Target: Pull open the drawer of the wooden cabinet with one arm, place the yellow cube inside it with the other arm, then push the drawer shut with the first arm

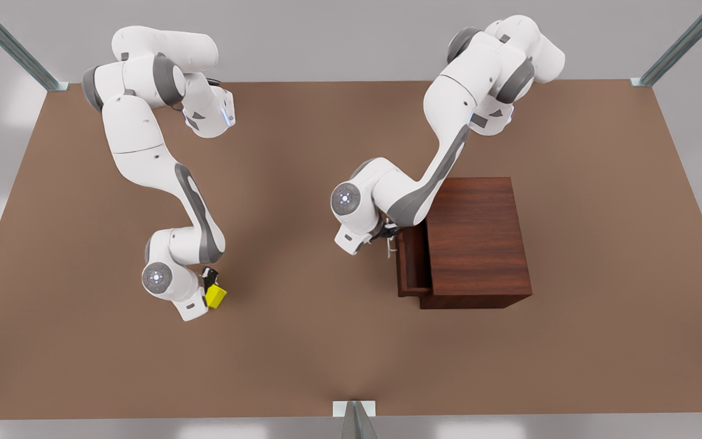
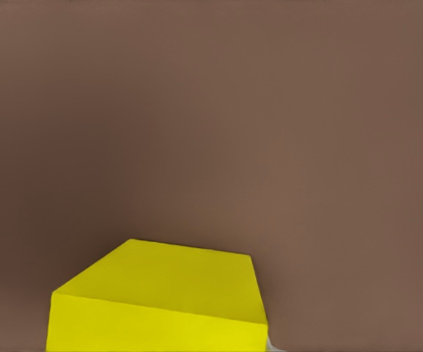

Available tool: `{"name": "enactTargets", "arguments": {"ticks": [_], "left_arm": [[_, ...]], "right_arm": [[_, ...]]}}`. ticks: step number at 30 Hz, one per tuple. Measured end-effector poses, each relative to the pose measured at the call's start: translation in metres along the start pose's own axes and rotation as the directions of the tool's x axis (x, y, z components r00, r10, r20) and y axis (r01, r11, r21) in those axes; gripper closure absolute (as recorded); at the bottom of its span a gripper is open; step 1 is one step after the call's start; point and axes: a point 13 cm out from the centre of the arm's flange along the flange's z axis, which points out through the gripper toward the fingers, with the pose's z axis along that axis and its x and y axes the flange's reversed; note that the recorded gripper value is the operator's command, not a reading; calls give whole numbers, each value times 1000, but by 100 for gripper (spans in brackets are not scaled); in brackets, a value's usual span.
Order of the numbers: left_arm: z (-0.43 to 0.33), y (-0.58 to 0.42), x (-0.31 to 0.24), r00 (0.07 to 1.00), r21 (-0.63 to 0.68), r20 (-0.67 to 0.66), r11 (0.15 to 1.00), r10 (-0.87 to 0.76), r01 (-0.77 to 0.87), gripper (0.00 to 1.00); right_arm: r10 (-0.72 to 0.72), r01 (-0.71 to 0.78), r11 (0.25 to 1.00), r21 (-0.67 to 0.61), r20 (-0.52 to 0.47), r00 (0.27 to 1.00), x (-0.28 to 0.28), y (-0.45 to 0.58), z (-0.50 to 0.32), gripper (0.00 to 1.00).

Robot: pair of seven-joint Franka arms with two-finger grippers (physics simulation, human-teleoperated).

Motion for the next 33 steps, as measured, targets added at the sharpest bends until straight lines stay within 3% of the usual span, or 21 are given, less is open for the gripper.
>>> {"name": "enactTargets", "arguments": {"ticks": [9, 13, 16, 19, 22, 25, 27, 31, 32, 33], "left_arm": [[-20, -41, 24, 998, 60, 34, 997, 44, -46, 31], [-90, -57, 24, 1000, 218, 31, 976, 4, -10, 31], [-150, 27, -50, 985, 360, -33, 917, -169, 170, 25], [-153, 141, -108, 952, 374, -122, 876, -279, 305, 0], [-141, 247, -137, 935, 318, -143, 880, -323, 353, 0], [-167, 351, -138, 927, 303, -126, 876, -354, 376, 0], [-175, 392, -99, 934, 262, -132, 897, -331, 355, 0], [-162, 398, -74, 966, 236, -135, 940, -220, 247, 0], [-158, 384, -72, 975, 234, -136, 950, -176, 205, 2], [-154, 375, -71, 981, 234, -135, 957, -142, 170, 44]], "right_arm": [[-4, 3, 1000, 19, 11, 1000, -4, -5, -16, 41], [-10, 9, 999, 47, 27, 1000, -18, -17, -46, 41], [-7, 4, 998, 62, 39, 999, -27, -22, -75, 41], [-16, 10, 997, 76, 76, 997, -58, -19, -120, 42], [-40, 33, 997, 67, 119, 992, -110, 9, -161, 42], [-51, 44, 997, 60, 129, 990, -161, 44, -190, 42], [-43, 35, 998, 60, 135, 990, -190, 64, -211, 42], [-18, 12, 999, 46, 137, 990, -247, 115, -228, 42], [-10, 4, 999, 44, 144, 990, -263, 127, -231, 42], [5, -11, 999, 39, 148, 989, -275, 136, -233, 42]]}}
